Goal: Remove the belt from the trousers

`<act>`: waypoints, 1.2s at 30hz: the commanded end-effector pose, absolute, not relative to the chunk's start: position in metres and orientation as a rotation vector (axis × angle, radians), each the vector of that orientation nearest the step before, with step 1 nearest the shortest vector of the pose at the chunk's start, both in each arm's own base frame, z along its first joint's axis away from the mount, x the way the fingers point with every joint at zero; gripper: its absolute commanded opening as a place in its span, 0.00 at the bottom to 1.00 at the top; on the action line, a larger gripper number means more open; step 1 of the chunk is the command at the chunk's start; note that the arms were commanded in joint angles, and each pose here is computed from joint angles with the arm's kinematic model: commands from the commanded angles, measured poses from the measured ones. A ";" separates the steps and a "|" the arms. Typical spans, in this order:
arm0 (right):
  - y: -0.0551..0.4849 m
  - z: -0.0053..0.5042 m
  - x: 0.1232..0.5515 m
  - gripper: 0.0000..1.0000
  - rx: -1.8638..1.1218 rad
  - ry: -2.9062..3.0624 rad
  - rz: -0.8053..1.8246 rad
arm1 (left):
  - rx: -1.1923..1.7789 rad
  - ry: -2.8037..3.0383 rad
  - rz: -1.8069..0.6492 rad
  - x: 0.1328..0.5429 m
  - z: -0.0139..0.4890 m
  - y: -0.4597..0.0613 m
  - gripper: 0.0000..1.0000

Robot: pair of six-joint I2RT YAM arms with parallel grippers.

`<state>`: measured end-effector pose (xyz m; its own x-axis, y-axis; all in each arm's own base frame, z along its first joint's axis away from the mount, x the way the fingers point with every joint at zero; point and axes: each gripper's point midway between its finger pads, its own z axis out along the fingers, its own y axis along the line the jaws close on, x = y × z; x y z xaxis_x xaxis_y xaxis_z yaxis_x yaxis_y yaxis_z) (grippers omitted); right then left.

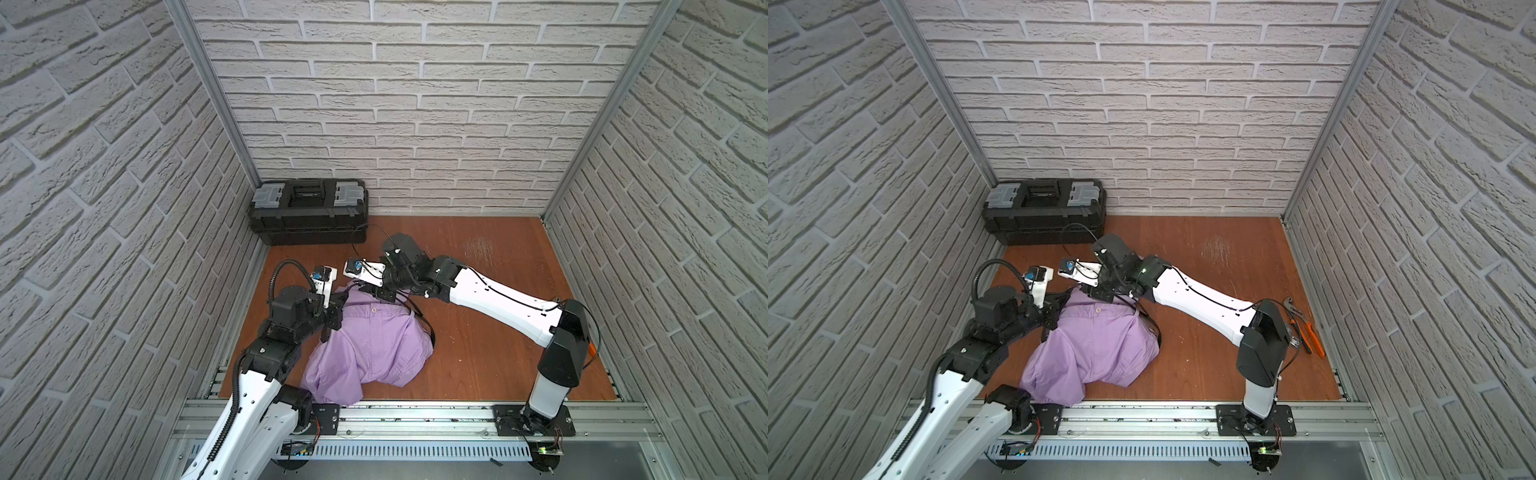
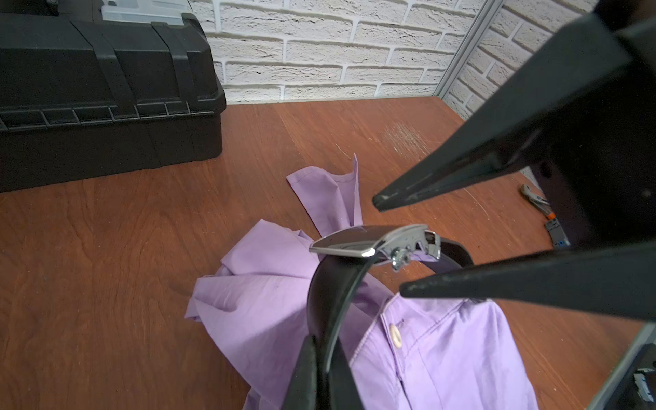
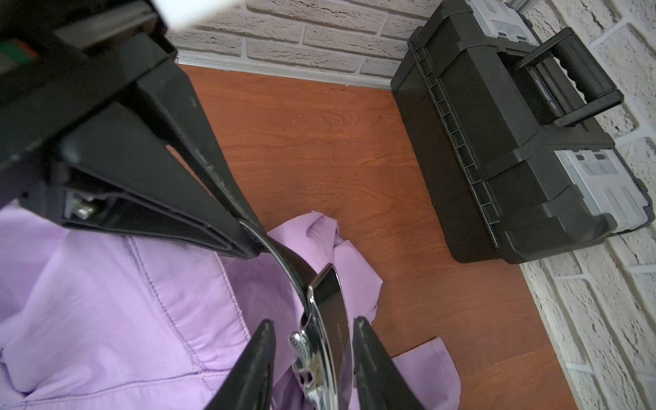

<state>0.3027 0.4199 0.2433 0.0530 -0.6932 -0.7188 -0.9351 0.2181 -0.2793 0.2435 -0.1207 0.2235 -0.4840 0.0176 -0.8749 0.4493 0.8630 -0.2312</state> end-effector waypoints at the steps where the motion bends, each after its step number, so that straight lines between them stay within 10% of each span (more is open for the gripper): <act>1: 0.424 0.252 0.304 0.34 -1.506 1.697 0.388 | 0.322 1.966 -0.561 0.247 0.238 -0.122 0.00; 36: 0.436 0.248 0.302 0.25 -1.488 1.720 0.434 | 0.305 1.975 -0.576 0.242 0.234 -0.121 0.00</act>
